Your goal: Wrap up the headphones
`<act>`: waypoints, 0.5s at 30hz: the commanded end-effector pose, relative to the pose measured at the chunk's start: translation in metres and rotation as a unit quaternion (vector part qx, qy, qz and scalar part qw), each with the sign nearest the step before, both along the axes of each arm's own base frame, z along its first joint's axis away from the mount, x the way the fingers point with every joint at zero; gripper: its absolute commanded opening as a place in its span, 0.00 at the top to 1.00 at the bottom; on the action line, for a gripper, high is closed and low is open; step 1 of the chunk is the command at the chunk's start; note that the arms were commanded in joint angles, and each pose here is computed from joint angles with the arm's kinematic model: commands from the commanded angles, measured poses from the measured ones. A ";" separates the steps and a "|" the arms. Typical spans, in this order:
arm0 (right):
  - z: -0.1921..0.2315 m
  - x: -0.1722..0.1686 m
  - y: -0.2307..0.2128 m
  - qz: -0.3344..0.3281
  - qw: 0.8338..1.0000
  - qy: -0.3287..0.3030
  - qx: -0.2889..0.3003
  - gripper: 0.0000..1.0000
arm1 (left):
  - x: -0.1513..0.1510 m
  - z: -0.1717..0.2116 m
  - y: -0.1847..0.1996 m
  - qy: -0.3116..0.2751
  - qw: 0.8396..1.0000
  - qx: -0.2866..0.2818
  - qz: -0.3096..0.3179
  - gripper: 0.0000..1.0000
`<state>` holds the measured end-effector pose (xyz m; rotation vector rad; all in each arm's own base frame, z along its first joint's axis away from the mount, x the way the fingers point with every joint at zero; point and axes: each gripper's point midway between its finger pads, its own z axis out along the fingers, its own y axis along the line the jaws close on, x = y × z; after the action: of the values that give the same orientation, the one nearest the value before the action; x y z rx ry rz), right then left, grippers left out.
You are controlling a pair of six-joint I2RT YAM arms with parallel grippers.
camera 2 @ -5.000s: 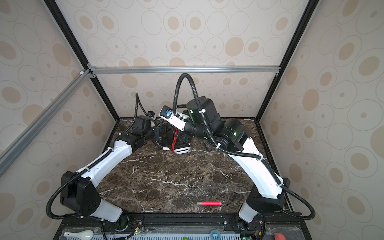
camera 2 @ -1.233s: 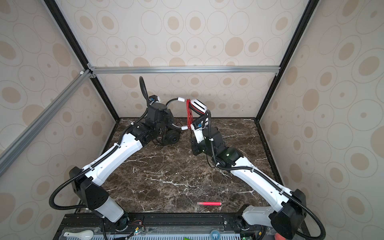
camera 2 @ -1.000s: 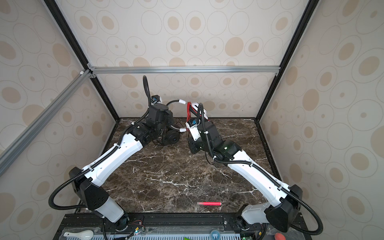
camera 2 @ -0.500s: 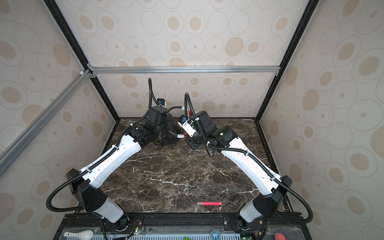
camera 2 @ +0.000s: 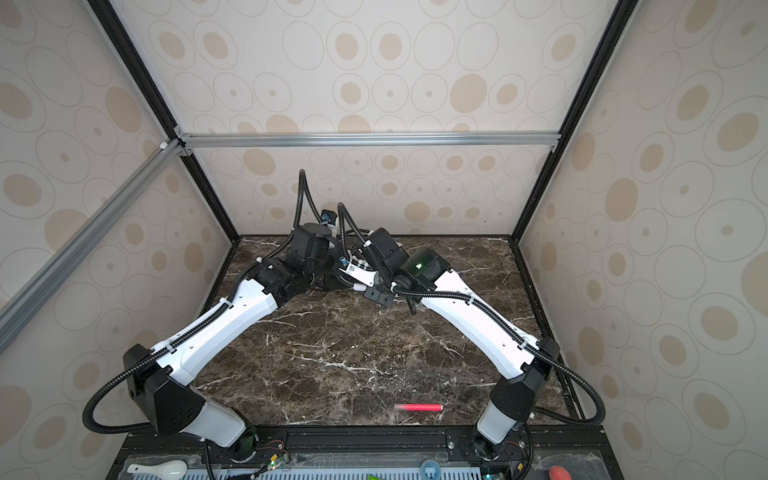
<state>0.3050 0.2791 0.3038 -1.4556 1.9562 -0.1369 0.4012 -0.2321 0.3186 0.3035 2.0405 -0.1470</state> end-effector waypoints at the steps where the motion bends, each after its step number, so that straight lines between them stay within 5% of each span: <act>1: 0.023 0.008 -0.004 0.038 0.996 -0.078 -0.013 1.00 | -0.015 0.025 -0.016 -0.026 0.997 -0.016 -0.071 1.00; 7: 0.027 -0.015 0.007 0.120 0.989 -0.087 0.024 1.00 | -0.020 0.026 -0.026 -0.028 0.993 -0.005 -0.113 1.00; 15: 0.024 -0.017 0.004 0.145 0.986 -0.082 0.000 1.00 | -0.024 0.021 -0.027 -0.017 0.992 -0.001 -0.127 1.00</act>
<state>0.2789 0.2807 0.2994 -1.6973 1.6980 -0.0985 0.3917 -0.2533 0.3172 0.4977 2.0165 -0.2293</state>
